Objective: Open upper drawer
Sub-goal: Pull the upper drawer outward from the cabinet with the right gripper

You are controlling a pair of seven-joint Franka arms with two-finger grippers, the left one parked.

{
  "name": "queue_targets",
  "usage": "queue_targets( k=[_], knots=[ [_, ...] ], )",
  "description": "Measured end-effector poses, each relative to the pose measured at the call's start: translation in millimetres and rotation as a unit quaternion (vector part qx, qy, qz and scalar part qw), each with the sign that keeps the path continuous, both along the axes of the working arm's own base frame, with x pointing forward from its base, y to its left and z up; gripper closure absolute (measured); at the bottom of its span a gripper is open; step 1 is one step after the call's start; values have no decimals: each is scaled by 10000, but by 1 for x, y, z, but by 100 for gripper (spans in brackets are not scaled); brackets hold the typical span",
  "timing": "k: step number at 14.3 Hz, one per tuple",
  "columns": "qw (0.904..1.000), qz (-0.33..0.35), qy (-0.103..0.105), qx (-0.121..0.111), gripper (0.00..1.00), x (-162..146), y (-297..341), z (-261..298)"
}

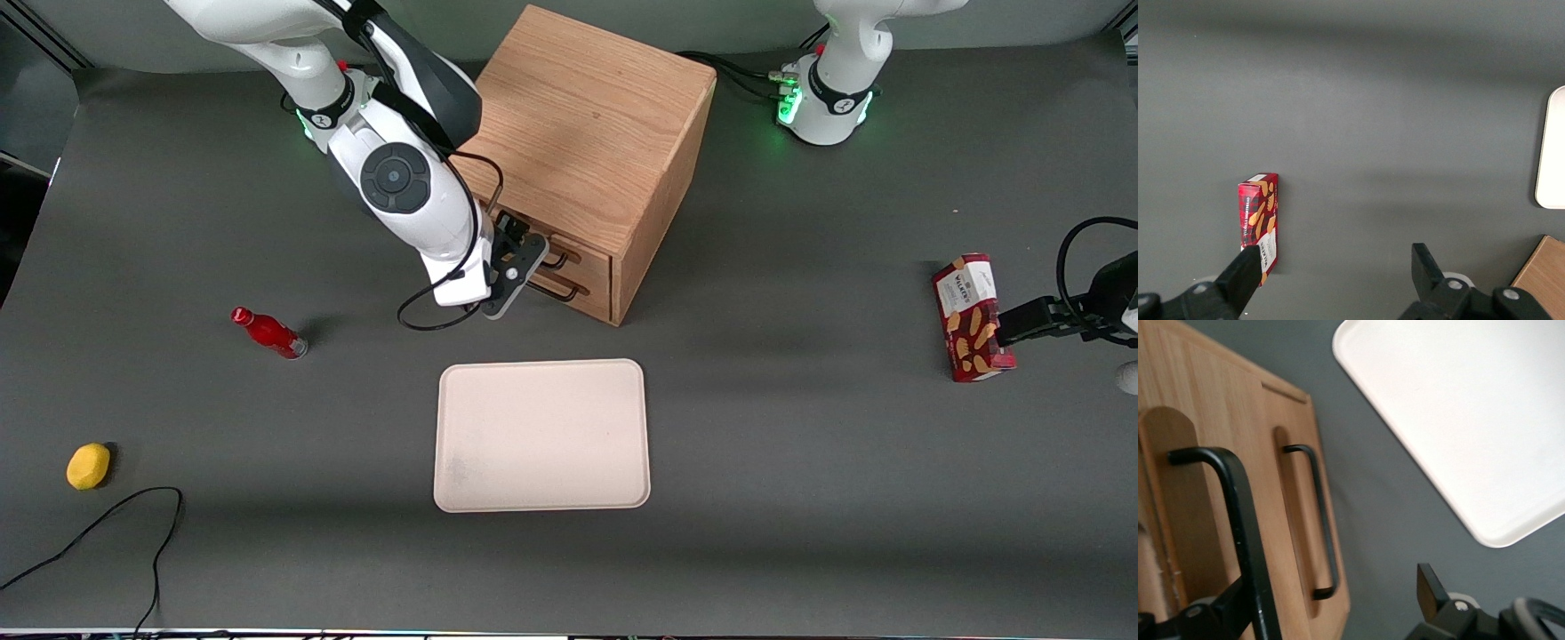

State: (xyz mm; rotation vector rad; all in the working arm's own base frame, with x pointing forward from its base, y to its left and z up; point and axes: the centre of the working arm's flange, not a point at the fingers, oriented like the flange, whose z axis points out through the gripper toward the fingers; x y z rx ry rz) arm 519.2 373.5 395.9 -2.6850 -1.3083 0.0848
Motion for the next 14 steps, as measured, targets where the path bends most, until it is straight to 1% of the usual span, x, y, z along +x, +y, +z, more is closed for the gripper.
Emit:
queue_targets(
  k=[3, 7, 8, 12, 13, 14],
  knots=[
    [9997, -124, -222, -7, 0, 39, -42, -3],
    [9986, -347, -392, 9, 0, 80, -81, -1],
    [9980, -421, -466, 25, 0, 90, -90, 2],
    [9933, -756, -875, 81, 0, 125, -129, 11],
    [9926, -803, -905, 102, 0, 129, -134, 11],
    [9923, -854, -890, 147, 0, 131, -137, 9]
  ],
)
